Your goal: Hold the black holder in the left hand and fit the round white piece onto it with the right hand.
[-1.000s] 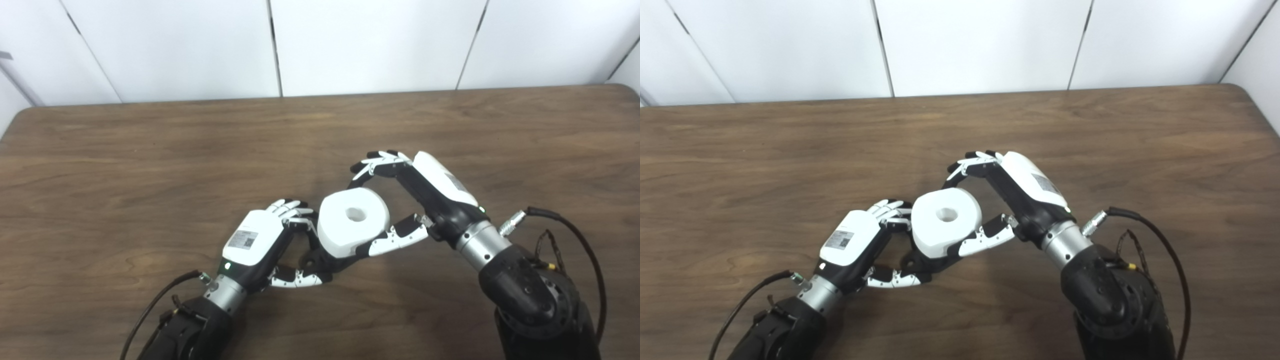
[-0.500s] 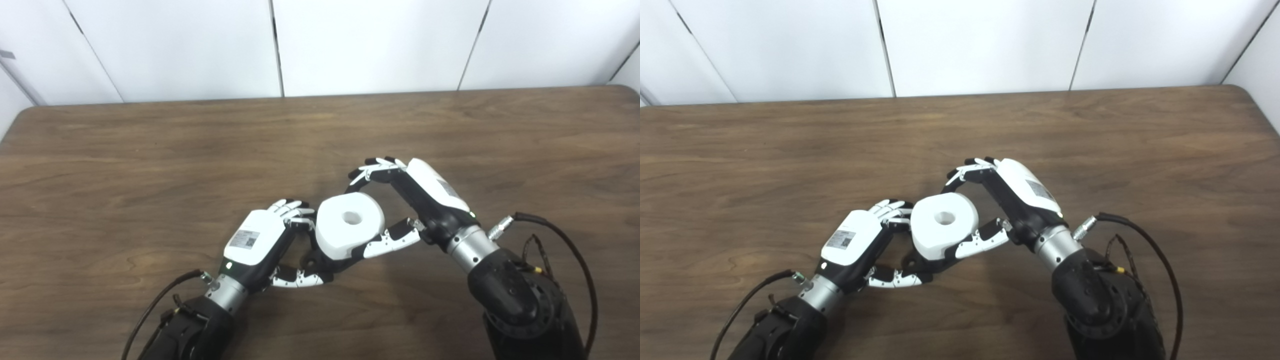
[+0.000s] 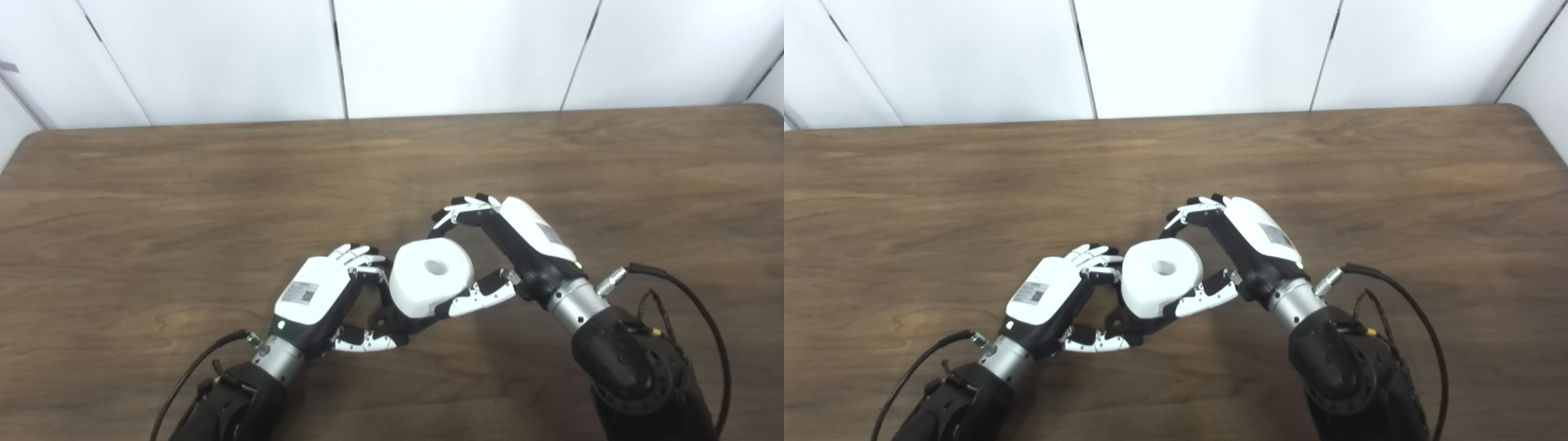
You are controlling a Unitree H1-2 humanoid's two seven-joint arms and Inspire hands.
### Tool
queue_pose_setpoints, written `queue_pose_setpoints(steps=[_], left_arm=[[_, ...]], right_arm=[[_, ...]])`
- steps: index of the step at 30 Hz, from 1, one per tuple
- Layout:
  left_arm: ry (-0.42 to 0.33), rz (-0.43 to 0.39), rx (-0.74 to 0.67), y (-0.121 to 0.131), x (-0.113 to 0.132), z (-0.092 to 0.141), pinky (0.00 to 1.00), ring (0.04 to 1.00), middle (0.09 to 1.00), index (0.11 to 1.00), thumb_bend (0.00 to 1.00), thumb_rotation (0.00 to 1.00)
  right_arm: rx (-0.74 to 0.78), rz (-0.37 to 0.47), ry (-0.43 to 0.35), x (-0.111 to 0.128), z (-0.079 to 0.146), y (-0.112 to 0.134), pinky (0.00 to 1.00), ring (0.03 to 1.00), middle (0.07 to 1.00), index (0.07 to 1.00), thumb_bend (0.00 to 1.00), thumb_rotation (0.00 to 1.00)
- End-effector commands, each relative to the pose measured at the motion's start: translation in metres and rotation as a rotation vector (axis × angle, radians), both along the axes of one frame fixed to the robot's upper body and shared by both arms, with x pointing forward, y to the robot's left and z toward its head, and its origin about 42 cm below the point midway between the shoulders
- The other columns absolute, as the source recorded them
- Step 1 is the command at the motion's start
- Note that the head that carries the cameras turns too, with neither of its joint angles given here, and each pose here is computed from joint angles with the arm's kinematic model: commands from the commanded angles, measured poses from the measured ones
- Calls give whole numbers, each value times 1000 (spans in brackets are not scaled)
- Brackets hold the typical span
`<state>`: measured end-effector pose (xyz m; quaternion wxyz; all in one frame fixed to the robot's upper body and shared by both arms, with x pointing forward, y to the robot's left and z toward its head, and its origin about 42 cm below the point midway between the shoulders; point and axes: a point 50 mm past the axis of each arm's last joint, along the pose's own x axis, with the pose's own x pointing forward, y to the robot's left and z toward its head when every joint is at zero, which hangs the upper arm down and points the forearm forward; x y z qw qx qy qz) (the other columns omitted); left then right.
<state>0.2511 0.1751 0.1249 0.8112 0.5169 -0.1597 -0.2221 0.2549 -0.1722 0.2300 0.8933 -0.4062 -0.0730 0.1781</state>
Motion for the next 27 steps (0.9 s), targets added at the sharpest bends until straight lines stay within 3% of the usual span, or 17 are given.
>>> queue_pose_setpoints(steps=[1,27], left_arm=[[30,-21,52,-4,-4,-5,919,879,797,486,524,56],[26,-19,40,-7,-2,-6,914,876,795,486,524,56]], right_arm=[[2,16,-57,0,7,2,1000,913,791,484,517,135],[-8,66,-51,-10,10,16,1000,920,796,485,519,134]])
